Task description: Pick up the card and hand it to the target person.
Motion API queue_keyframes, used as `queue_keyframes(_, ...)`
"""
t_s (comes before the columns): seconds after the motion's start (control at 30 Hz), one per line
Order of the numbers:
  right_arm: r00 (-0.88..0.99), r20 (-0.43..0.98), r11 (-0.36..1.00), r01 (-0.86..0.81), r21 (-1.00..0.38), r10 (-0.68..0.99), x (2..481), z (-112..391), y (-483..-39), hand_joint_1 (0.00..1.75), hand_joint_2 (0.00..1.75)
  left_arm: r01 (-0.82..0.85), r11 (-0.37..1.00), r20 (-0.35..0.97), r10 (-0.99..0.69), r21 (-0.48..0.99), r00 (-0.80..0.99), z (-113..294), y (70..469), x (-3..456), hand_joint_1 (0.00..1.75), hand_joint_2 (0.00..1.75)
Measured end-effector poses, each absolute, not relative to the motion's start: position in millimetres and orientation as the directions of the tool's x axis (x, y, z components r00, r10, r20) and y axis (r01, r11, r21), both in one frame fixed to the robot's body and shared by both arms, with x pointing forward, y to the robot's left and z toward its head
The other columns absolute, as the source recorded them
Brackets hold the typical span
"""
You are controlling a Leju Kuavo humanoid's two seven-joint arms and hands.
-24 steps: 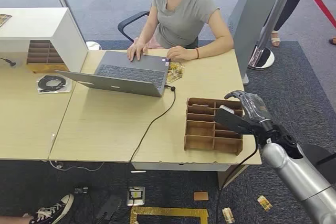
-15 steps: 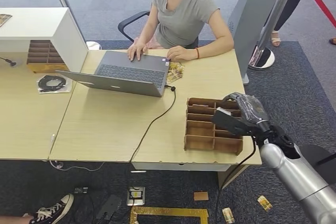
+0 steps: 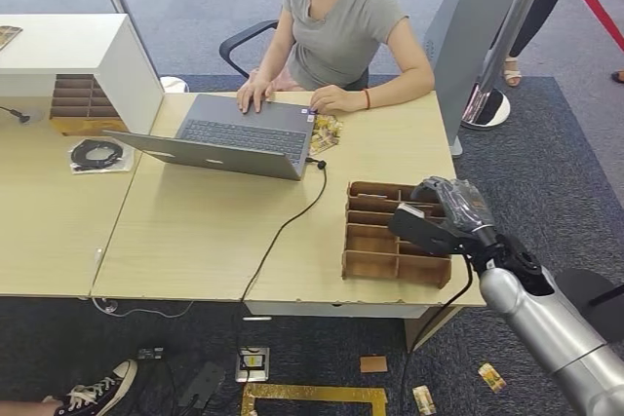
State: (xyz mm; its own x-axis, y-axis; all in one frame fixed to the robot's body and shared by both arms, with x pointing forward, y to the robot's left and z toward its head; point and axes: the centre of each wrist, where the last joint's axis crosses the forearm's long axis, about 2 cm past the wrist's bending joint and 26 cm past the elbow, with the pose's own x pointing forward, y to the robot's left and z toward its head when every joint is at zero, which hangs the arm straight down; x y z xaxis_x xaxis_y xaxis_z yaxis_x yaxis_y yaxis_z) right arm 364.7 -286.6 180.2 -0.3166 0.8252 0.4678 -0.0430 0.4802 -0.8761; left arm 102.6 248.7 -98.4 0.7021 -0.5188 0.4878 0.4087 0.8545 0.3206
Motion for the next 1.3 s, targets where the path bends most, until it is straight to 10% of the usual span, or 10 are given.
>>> queue_keyframes(0.77, -0.318, 0.394, 0.409, -0.022, -0.912, 0.862, 365.0, 183.2, -277.0, 1.70, 1.75, 0.402, 0.857, 0.488, -0.515, 0.323, 0.705, -98.8, 249.1, 100.9, 0.00, 1.75)
queue_keyframes(1.3, -0.391, 0.435, 0.470, -0.006, -0.883, 0.811, 361.8, 205.0, -272.9, 1.75, 1.75, 0.397, 0.858, 0.486, -0.512, 0.325, 0.709, -99.7, 250.1, 97.1, 0.00, 1.75)
